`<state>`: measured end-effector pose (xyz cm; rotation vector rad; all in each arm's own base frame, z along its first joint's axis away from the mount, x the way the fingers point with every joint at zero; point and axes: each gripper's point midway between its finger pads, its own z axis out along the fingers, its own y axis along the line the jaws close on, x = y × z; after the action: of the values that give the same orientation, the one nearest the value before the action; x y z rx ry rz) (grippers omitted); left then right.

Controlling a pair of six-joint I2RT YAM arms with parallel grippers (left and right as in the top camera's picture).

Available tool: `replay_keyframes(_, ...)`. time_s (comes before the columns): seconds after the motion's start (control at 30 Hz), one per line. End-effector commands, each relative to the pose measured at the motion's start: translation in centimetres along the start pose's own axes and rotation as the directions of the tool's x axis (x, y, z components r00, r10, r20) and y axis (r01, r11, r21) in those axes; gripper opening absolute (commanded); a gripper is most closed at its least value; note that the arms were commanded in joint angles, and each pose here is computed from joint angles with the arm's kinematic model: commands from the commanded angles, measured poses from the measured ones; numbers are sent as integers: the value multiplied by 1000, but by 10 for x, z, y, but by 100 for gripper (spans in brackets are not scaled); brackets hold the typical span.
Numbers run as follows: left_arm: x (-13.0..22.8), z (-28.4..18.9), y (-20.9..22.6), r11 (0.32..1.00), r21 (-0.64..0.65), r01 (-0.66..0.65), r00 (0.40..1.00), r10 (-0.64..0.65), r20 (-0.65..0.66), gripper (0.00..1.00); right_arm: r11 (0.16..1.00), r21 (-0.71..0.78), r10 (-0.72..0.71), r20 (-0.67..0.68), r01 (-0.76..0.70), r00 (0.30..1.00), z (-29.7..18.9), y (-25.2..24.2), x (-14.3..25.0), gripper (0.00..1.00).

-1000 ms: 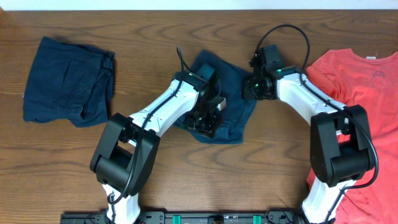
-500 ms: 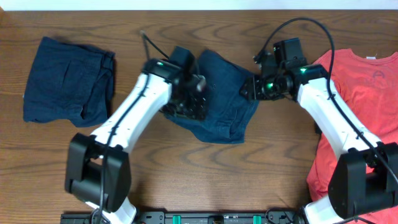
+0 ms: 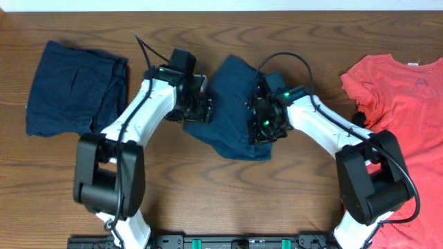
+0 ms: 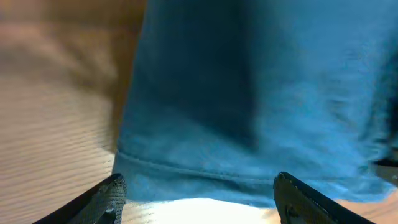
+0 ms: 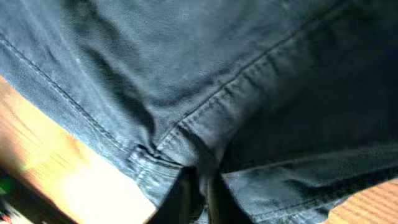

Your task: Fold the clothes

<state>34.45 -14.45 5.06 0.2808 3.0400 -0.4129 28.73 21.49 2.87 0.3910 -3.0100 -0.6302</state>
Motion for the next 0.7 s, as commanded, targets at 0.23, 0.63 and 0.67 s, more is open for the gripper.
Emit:
replay_keyframes(0.23, 25, 39, 22, 997, -67, 31, 988, -40, -150, 14, 967, 212, 157, -70, -139, 985, -15, -47, 29, 1)
replay_keyframes(0.63, 16, -7, 4, 999, -26, 32, 992, -34, -120, 8, 965, 201, 147, 120, -169, 982, -71, -56, -3, 20)
replay_keyframes(0.67, 11, -16, -5, 1000, 11, 28, 995, -27, -95, 8, 966, 189, 147, 170, -178, 974, -84, -57, -10, 18)
